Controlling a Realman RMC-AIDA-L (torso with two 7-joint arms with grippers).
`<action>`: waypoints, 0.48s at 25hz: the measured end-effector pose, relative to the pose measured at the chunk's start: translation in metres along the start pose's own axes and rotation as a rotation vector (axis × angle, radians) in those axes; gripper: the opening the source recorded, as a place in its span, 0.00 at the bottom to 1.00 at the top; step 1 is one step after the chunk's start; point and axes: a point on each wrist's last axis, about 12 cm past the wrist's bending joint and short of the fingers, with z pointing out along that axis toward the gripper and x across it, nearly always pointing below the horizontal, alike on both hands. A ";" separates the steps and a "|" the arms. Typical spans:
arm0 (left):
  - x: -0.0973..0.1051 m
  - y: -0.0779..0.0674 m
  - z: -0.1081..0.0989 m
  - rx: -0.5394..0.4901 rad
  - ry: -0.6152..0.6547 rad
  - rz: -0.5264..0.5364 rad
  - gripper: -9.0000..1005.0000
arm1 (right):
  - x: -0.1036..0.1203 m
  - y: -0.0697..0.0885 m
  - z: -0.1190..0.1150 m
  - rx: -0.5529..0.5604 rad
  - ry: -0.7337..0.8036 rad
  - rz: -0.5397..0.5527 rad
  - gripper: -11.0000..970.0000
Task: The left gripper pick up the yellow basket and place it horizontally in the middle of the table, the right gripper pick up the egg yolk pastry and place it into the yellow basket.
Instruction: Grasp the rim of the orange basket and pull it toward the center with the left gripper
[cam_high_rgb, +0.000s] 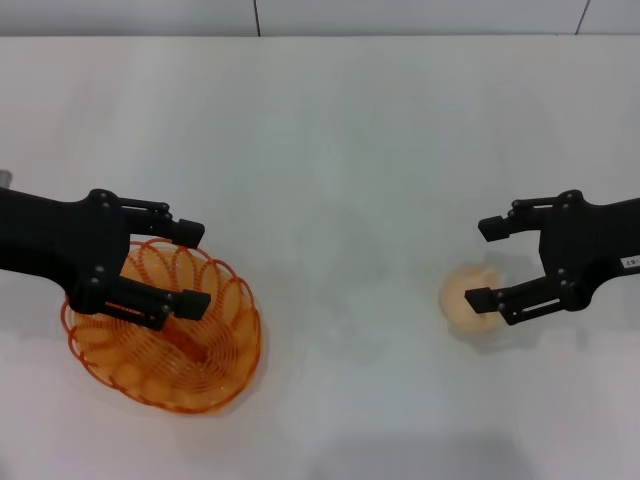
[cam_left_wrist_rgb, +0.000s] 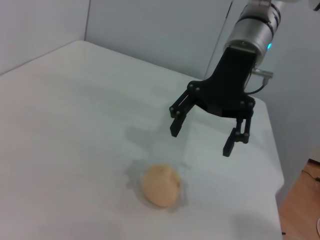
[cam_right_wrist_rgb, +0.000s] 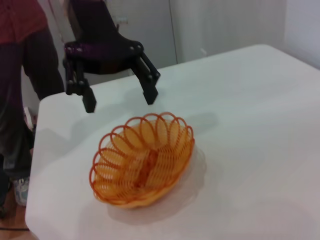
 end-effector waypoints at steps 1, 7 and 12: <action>-0.001 0.000 0.001 0.002 0.000 0.002 0.86 | 0.001 0.000 0.000 0.003 0.006 0.006 0.90; -0.002 0.000 0.002 0.008 -0.001 0.007 0.86 | 0.001 -0.001 -0.001 0.007 0.015 0.010 0.90; -0.004 0.000 0.002 0.009 -0.001 0.011 0.86 | 0.001 0.000 -0.001 0.005 0.016 0.006 0.90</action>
